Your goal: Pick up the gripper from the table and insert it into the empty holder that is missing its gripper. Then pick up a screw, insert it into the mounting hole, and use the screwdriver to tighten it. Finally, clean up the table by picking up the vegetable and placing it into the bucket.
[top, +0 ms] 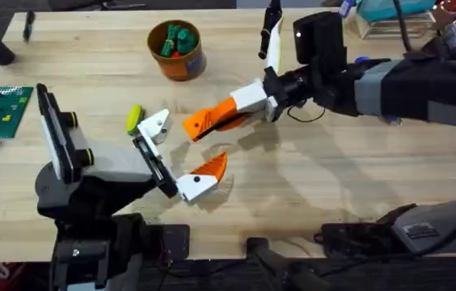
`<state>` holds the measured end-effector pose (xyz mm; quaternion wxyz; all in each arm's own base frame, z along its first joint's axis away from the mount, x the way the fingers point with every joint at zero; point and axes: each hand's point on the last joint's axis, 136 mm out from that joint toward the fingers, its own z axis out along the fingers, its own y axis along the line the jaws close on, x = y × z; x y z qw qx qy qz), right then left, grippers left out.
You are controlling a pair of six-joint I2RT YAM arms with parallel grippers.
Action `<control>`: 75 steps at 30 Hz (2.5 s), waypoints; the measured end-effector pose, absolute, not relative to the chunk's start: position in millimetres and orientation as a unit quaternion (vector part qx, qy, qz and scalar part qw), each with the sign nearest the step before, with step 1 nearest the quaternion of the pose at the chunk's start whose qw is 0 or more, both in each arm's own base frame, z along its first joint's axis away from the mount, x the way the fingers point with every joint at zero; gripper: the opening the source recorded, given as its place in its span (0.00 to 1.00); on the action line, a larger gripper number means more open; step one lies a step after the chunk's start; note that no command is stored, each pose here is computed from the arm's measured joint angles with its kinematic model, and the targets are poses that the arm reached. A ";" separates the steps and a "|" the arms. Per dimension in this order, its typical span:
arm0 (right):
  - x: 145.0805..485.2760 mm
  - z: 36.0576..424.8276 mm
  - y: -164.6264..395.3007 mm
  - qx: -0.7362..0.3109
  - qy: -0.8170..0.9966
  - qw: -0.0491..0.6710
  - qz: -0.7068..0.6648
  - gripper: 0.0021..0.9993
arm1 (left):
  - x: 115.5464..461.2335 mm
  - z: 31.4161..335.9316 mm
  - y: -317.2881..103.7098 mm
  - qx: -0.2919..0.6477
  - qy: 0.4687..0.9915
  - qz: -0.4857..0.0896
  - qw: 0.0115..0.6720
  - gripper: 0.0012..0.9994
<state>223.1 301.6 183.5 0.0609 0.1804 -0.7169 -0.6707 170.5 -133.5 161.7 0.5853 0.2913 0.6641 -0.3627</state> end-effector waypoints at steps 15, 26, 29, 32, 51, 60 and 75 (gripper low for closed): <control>221.3 175.4 322.0 0.196 -0.713 0.081 -0.668 0.02 | 165.6 161.4 -136.7 0.300 0.660 -0.375 0.578 0.99; 225.4 180.7 329.5 0.204 -0.715 0.065 -0.666 0.02 | 165.6 161.3 -136.8 0.300 0.660 -0.375 0.578 0.99; 225.8 180.3 329.7 0.202 -0.716 0.064 -0.665 0.02 | 165.7 161.3 -136.7 0.300 0.660 -0.375 0.578 0.99; 226.4 180.1 329.9 0.201 -0.717 0.063 -0.665 0.02 | 165.7 161.3 -136.7 0.300 0.660 -0.375 0.578 0.99; 233.3 170.2 335.1 0.188 -0.712 0.089 -0.671 0.02 | 165.7 161.3 -136.6 0.299 0.660 -0.375 0.578 0.99; 232.9 167.4 336.3 0.184 -0.709 0.105 -0.673 0.02 | 165.7 161.3 -136.6 0.298 0.661 -0.376 0.577 0.99; 233.5 166.9 343.8 0.178 -0.703 0.130 -0.677 0.02 | 166.9 161.1 -135.8 0.292 0.664 -0.376 0.576 0.99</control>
